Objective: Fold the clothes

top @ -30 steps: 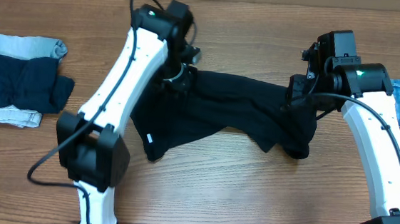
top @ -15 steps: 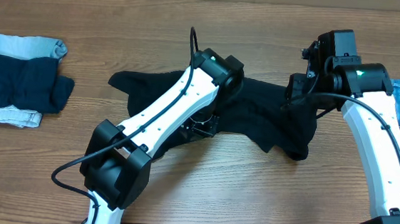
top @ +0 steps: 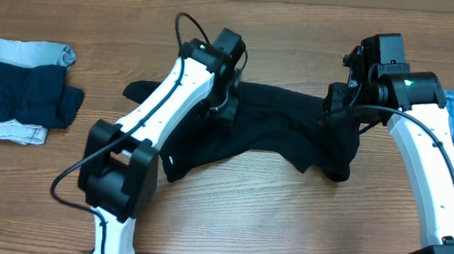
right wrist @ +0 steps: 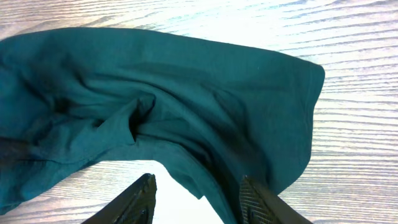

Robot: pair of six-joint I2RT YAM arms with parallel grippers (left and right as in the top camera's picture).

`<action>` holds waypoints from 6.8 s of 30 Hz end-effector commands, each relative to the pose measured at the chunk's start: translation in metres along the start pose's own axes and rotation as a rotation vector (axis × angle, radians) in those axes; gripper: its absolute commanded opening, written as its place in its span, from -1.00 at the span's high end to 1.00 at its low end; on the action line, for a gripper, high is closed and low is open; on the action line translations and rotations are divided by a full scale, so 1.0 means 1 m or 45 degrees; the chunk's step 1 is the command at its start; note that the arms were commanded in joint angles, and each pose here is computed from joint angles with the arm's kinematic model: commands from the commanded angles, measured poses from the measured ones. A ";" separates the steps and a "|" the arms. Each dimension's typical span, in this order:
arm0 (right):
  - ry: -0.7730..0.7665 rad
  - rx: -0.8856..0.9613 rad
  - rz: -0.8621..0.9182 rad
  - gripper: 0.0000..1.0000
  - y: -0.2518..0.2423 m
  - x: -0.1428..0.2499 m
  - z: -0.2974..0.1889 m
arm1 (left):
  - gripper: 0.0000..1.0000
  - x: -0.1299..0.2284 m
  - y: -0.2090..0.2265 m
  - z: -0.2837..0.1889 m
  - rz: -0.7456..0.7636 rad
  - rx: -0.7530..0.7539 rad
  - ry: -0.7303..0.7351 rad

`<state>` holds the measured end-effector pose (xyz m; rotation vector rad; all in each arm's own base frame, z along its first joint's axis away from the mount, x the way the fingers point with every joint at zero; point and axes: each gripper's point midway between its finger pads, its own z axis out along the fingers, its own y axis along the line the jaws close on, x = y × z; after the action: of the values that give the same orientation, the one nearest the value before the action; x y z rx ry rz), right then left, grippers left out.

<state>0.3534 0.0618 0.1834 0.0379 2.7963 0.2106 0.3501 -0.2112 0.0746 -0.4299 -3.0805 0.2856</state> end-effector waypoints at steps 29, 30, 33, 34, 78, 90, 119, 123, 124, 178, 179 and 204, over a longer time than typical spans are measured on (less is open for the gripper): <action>-0.049 -0.010 0.004 0.05 0.001 -0.007 -0.007 | -0.06 0.066 -0.007 -0.035 -0.031 -0.239 0.076; -0.050 -0.010 0.004 0.05 0.001 -0.007 -0.007 | -0.17 0.057 -0.004 -0.031 -0.033 -0.246 0.031; -0.047 -0.010 0.004 0.05 0.001 -0.007 -0.007 | -0.12 0.043 0.000 -0.003 -0.039 -0.197 -0.018; -0.045 -0.009 0.004 0.05 0.001 -0.006 -0.007 | -0.10 0.046 0.005 0.007 -0.049 -0.208 0.009; -0.047 -0.010 0.004 -0.04 0.001 -0.007 -0.006 | 0.67 -0.037 0.068 -0.065 -0.257 -0.168 -0.300; -0.047 -0.010 0.004 -0.04 0.001 -0.007 -0.006 | -0.22 -0.028 0.084 -0.032 -0.316 -0.195 -0.232; -0.055 -0.012 0.003 -0.03 0.001 -0.008 -0.007 | -0.04 -0.032 0.076 -0.004 -0.474 0.221 -0.194; -0.048 -0.010 0.004 -0.03 0.001 -0.007 -0.006 | -0.06 -0.048 0.074 -0.001 -0.456 0.245 -0.258; -0.047 -0.010 0.004 -0.03 0.001 -0.007 -0.006 | -0.06 -0.049 0.074 0.001 -0.457 0.254 -0.258; -0.048 -0.010 0.004 -0.04 0.001 -0.007 -0.006 | 0.92 -0.085 0.073 -0.036 -0.303 0.297 -0.453; -0.049 -0.010 0.004 -0.09 0.001 -0.007 -0.006 | 0.92 -0.087 0.074 -0.053 -0.284 0.294 -0.485; 0.293 -0.068 -0.533 -0.24 0.102 0.096 0.058 | 0.92 -0.079 0.108 -0.207 -0.198 0.111 -0.872</action>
<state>0.2877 0.1675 0.1036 -0.5460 3.0100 0.4621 0.4622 -0.0970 0.2386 -0.0362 -3.6365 0.7059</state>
